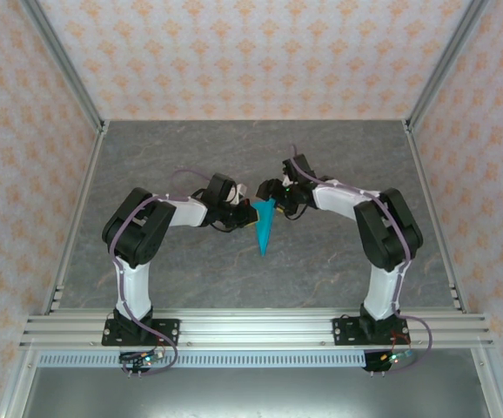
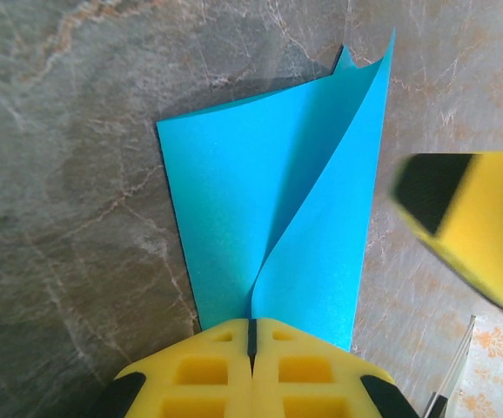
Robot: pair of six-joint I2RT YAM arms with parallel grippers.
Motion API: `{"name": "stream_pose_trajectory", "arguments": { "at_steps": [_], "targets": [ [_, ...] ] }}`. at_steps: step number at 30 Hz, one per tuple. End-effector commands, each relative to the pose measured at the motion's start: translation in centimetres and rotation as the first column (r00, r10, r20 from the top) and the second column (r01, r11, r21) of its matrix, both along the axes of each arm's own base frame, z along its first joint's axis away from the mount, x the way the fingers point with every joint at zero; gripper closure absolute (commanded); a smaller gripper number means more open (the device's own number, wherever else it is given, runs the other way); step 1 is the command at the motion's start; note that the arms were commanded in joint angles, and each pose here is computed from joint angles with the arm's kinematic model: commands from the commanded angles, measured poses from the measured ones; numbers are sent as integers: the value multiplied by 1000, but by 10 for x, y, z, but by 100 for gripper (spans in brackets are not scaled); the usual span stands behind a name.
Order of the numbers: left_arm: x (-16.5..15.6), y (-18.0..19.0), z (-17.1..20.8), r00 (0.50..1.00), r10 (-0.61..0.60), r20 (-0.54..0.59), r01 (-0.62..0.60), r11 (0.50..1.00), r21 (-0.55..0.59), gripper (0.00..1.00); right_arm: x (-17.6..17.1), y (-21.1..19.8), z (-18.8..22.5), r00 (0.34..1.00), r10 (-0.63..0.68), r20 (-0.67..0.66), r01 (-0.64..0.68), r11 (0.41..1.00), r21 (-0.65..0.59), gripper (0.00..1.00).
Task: Fold a paper plane with a square sheet of paper (fold left side to right side)
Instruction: Fold the wing for the fifth time at the center of the table.
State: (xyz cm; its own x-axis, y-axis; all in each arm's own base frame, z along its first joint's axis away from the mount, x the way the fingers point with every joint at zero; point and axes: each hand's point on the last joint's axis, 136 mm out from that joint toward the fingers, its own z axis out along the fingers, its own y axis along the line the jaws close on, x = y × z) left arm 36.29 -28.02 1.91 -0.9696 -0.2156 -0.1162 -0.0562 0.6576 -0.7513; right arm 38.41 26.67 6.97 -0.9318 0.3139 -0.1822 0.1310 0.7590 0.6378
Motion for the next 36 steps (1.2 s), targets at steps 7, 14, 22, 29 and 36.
{"name": "stream_pose_trajectory", "arguments": {
  "at_steps": [7, 14, 22, 29, 36],
  "targets": [
    [-9, 10, -23, 999, 6, -35, -4, 998, 69, 99, -17, -4, 28, 999, 0, 47, 0, 1000, 19, 71],
    [-11, 12, -23, 999, 8, -37, -5, 997, 82, 99, -28, 3, -4, 1000, 1, -30, -1, 1000, 8, 100],
    [-10, 12, -22, 999, 8, -34, -5, 996, 86, 100, -35, 5, -24, 998, 18, -59, -17, 1000, 13, 100],
    [-10, 13, -20, 999, 8, -32, -5, 996, 89, 100, -33, 8, -30, 998, 33, -59, -32, 999, 13, 100],
    [-11, 15, -20, 999, 7, -32, -4, 995, 100, 100, -36, 6, -42, 996, 36, -77, -37, 999, -5, 100]
  ]
}}
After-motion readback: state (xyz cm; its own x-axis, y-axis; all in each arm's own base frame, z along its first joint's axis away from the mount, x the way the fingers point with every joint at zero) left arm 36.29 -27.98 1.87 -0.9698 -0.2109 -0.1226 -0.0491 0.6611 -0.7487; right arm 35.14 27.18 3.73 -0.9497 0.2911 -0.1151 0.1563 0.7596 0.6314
